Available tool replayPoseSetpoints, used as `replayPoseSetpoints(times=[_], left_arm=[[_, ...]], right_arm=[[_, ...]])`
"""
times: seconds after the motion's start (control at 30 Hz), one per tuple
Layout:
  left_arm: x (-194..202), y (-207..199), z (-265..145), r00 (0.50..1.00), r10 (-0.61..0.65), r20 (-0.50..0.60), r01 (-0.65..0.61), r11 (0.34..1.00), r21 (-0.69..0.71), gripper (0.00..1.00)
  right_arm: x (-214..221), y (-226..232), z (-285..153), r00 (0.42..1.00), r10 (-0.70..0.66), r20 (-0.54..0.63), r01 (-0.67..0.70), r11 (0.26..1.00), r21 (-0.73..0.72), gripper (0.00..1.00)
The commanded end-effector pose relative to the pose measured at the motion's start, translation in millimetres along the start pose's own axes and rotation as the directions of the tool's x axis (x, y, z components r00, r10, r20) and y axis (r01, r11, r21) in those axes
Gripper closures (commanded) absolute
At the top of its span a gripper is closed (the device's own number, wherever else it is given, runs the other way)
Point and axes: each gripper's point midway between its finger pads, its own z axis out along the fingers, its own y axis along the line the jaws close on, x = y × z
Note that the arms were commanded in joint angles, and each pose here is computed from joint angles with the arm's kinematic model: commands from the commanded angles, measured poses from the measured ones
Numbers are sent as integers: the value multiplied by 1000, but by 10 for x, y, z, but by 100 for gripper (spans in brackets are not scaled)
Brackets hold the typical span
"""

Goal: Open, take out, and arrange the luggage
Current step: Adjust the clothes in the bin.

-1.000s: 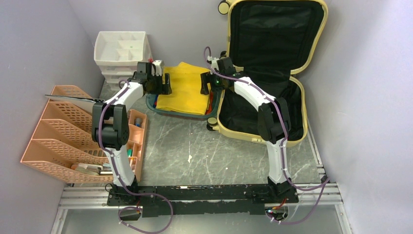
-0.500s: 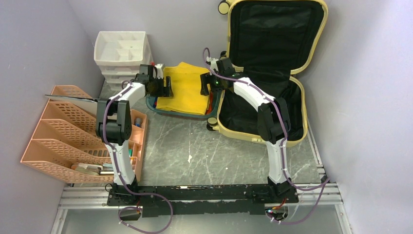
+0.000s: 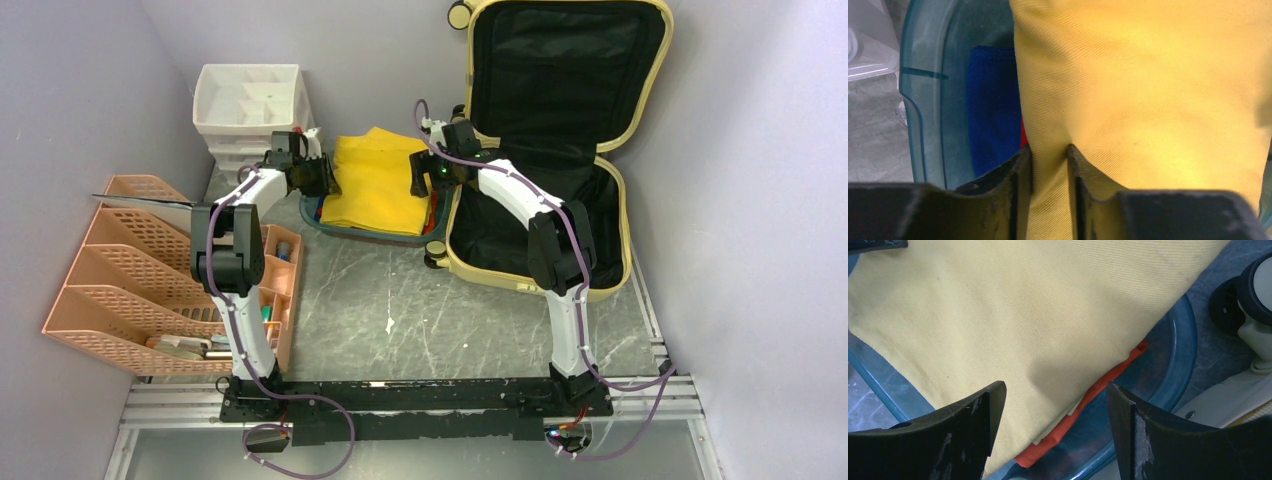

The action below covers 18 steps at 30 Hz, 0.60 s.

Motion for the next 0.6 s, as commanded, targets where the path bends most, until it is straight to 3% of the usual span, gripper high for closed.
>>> replayPoseSetpoints(times=[0.0,0.17,0.4,0.57], left_arm=[[-298,-315,-136,997,8,79,-16,994,111,73],[-317,-391,-163,998,-19,67,10,990,144,94],[-609,-562,-400,988,-79,133,59,987,150,95],[-756,-708,-517,980,-119,160,91,981,171,95]], right_arm=[[-262,66,-137,997,-42,71,41,999,12,23],[-309,79,-167,994,-72,82,71,997,17,23],[-559,243,-408,954,-235,186,244,969,-27,19],[-618,550,-537,887,-392,244,428,897,-113,6]])
